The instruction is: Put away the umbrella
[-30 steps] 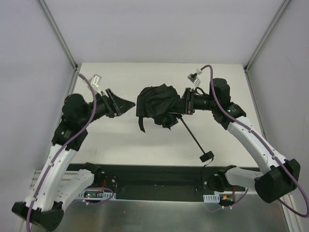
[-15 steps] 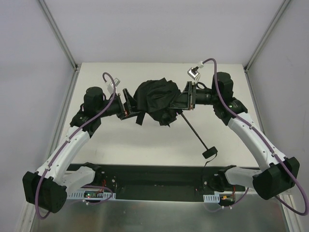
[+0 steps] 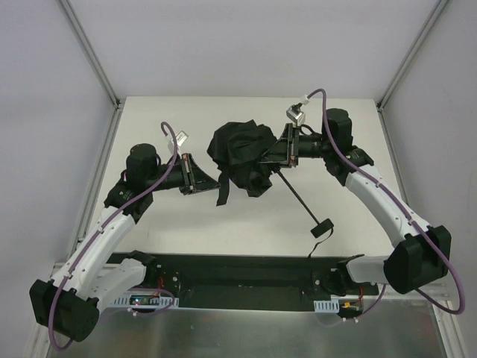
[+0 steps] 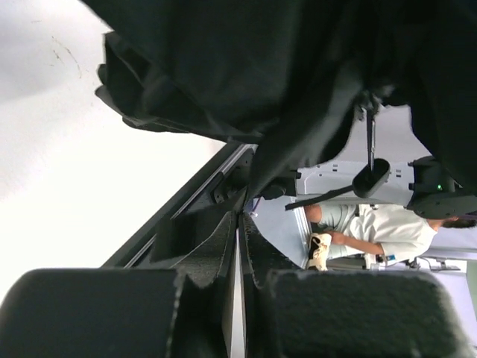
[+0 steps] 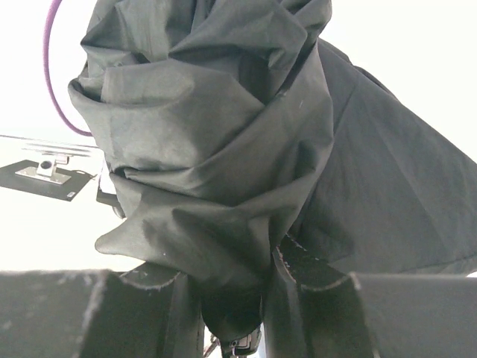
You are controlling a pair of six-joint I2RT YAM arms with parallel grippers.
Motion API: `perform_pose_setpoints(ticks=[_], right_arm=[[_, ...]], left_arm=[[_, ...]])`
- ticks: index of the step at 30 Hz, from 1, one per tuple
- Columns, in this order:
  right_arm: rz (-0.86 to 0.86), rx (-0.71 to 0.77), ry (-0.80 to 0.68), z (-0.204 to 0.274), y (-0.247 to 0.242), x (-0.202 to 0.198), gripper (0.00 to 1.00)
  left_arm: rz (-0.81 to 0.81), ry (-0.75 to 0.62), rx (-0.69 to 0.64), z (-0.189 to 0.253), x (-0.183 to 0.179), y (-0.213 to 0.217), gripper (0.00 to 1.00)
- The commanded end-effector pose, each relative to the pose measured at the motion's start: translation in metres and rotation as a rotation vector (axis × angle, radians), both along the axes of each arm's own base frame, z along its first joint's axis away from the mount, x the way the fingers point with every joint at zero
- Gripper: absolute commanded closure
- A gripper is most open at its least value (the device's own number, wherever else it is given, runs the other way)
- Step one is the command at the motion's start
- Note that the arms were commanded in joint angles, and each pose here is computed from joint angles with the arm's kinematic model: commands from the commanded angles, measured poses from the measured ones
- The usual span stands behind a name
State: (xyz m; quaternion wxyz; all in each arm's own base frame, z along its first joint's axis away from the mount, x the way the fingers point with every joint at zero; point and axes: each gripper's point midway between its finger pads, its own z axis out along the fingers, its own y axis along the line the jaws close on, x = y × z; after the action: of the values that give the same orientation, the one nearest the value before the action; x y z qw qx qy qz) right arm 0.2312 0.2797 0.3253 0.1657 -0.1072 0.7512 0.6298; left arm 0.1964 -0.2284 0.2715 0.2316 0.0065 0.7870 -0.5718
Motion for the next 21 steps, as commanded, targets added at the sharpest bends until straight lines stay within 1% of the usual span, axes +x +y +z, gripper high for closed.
perform_pose_setpoints(ticks=[1, 3, 5, 6, 7, 8, 9, 10, 13, 15, 21], right_arm=[[0.071, 0.055, -0.016, 0.017, 0.002, 0.0, 1.0], [0.086, 0.044, 0.01, 0.005, 0.002, 0.001, 1.0], [0.093, 0.027, 0.044, -0.009, 0.003, 0.003, 1.0], [0.094, 0.016, 0.049, -0.015, 0.003, 0.004, 1.0], [0.095, 0.007, 0.057, -0.021, 0.004, 0.006, 1.0], [0.097, 0.001, 0.052, -0.026, 0.005, 0.007, 1.0], [0.096, -0.022, 0.082, -0.035, 0.004, 0.006, 1.0], [0.096, -0.037, 0.09, -0.041, 0.003, 0.007, 1.0], [0.104, -0.05, 0.099, -0.049, 0.004, 0.004, 1.0], [0.111, -0.071, 0.094, -0.055, 0.005, 0.001, 1.0], [0.132, -0.119, 0.08, -0.073, 0.01, -0.004, 1.0]], left_arm=[[0.021, -0.105, 0.038, 0.01, -0.009, 0.01, 0.85], [0.036, -0.167, 0.045, 0.021, -0.011, 0.015, 0.83], [0.043, -0.186, 0.055, 0.028, -0.013, 0.019, 0.76], [0.043, -0.193, 0.059, 0.032, -0.014, 0.02, 0.66], [0.04, -0.185, 0.066, 0.034, -0.014, 0.02, 0.51], [0.035, -0.186, 0.066, 0.037, -0.014, 0.02, 0.3], [0.037, -0.182, 0.066, 0.04, -0.013, 0.019, 0.06], [0.039, -0.177, 0.062, 0.044, -0.011, 0.019, 0.01], [0.037, -0.178, 0.04, 0.061, -0.005, 0.014, 0.01], [-0.021, -0.149, -0.014, 0.069, -0.003, 0.003, 0.01], [-0.071, -0.1, -0.055, 0.067, 0.028, -0.031, 0.01]])
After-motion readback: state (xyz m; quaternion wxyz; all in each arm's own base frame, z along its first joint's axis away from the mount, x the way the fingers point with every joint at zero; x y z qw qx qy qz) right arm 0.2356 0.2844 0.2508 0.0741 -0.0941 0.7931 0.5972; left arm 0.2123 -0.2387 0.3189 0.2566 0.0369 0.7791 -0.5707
